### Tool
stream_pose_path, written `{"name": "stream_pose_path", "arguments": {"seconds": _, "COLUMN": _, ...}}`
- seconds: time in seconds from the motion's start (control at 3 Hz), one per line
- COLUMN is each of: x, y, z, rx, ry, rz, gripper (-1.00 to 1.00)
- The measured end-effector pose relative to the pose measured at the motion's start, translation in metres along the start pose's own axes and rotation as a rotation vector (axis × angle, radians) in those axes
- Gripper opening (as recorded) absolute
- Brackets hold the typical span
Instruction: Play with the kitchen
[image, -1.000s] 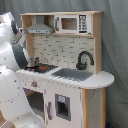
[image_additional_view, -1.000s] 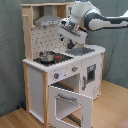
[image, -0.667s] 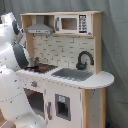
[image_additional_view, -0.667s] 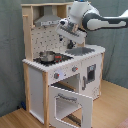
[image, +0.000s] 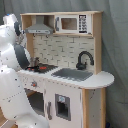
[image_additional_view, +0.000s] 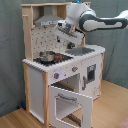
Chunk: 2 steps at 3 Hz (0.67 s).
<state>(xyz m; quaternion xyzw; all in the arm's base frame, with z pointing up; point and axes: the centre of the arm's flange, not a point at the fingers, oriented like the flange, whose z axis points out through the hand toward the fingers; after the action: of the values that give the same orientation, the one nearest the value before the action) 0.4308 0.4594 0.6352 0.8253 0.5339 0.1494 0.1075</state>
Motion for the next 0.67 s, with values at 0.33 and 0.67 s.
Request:
{"name": "stream_pose_path", "arguments": {"seconds": 0.33, "x": 0.0063, "y": 0.0029, "z": 0.0074, "rx": 0.007, "ry": -0.001, "rz": -0.009, "gripper": 1.00}}
{"name": "stream_pose_path", "arguments": {"seconds": 0.67, "x": 0.0130, "y": 0.0060, "z": 0.0155, "rx": 0.015, "ry": -0.005, "rz": -0.014, "gripper": 1.00}}
